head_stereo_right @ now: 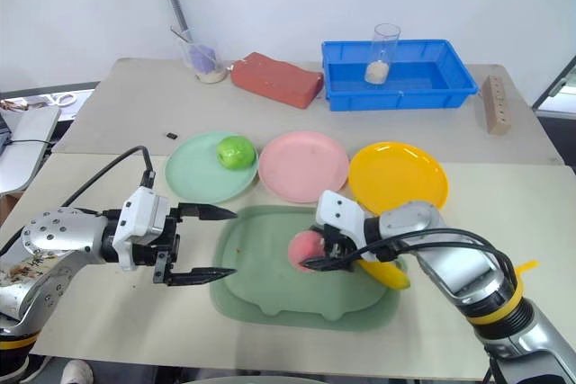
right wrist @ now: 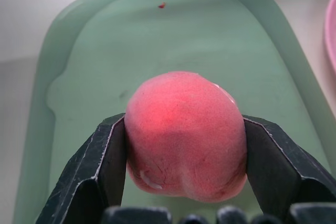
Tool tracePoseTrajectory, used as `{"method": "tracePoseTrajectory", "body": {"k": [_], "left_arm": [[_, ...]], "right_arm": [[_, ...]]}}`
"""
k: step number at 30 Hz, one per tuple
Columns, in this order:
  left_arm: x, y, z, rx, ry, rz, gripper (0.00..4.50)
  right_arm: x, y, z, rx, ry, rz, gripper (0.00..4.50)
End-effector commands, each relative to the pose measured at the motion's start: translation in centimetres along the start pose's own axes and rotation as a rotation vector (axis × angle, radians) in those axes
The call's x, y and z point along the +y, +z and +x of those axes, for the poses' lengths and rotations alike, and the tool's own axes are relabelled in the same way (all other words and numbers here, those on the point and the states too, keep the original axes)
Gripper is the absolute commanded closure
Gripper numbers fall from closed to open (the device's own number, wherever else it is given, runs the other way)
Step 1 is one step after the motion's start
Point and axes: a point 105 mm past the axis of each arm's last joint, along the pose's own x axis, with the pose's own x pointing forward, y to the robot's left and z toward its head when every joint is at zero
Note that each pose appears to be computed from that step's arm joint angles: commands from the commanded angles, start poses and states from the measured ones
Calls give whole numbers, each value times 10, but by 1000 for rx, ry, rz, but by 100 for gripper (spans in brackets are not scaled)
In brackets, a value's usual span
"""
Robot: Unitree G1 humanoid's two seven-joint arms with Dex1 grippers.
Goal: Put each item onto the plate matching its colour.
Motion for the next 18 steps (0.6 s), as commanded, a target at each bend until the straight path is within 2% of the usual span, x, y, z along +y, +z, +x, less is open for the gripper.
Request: {"method": "tracePoseTrajectory", "body": {"k": [1,5,9,13,16,18], "left_arm": [[19,5,-7,-41,122,-17,0],[49,6,-9,-120,310,-95,0],[65,0,-10,-159,433,-156,0],[69,-5,-11,-163,486,-173,0],[68,-7,-12,-159,503,-175,0],[67,-9,-15,-153,514,-176,0]], "right_arm": [[-18,38,-13,-123,-60,-23,166],[-65,57,-14,-186,-236,11,166],[-119,65,-8,-198,-435,29,166],[-154,67,2,-204,-531,71,166],[-169,65,7,-204,-556,99,166],[-173,63,9,-198,-556,104,57]]}}
